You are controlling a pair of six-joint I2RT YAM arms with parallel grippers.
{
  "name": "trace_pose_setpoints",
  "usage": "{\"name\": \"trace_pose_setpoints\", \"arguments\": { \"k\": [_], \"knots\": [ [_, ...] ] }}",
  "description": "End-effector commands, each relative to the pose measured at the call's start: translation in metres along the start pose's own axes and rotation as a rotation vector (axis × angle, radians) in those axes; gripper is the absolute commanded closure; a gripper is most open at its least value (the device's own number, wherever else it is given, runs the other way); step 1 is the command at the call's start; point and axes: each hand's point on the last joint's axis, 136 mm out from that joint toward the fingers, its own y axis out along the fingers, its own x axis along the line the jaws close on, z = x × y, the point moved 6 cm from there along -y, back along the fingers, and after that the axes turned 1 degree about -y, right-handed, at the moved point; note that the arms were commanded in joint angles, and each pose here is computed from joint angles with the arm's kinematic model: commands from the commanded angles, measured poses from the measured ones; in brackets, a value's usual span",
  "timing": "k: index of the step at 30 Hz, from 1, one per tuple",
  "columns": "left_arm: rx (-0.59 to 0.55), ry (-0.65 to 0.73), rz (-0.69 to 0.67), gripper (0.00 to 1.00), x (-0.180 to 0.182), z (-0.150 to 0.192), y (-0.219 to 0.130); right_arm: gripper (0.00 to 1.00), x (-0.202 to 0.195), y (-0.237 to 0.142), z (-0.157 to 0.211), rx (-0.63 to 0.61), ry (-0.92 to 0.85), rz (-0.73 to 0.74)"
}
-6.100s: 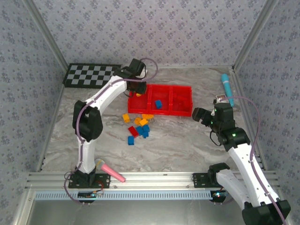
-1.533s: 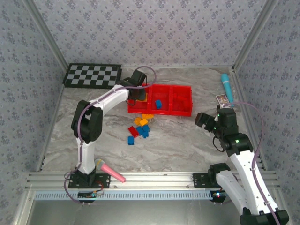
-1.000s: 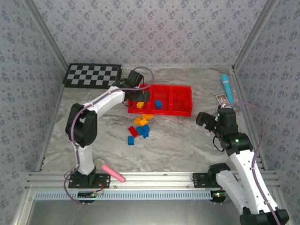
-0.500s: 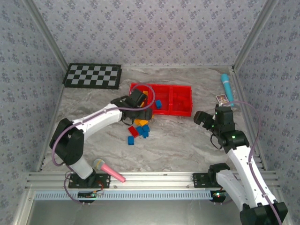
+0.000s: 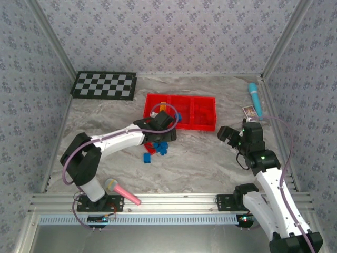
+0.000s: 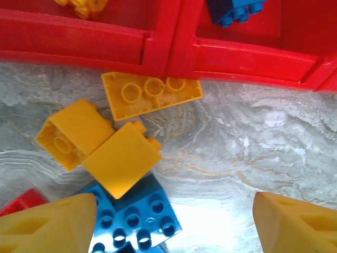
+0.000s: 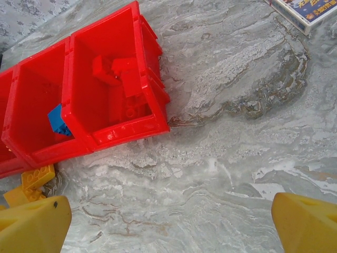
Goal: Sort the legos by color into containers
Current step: Pick up the lego from the center of the table.
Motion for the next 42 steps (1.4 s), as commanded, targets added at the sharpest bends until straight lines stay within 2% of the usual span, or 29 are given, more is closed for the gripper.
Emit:
{"name": "trace_pose_setpoints", "arguments": {
  "k": [1, 12, 29, 42],
  "knots": [
    [0.014, -0.035, 0.007, 0.24, -0.006, 0.004, 0.008, 0.0, -0.001, -0.001, 0.005, 0.012, 0.016, -0.008],
    [0.038, -0.033, -0.113, 0.28, 0.009, 0.018, 0.025, 0.0, -0.003, -0.001, 0.007, 0.016, 0.011, -0.013],
    [0.104, -0.011, -0.077, 0.47, -0.003, 0.026, 0.045, 0.0, -0.003, -0.002, 0.006, 0.007, 0.012, -0.011],
    [0.133, 0.049, -0.066, 0.57, -0.018, 0.025, 0.051, 0.0, -0.006, -0.004, 0.008, 0.022, 0.012, 0.012]
  ]
}}
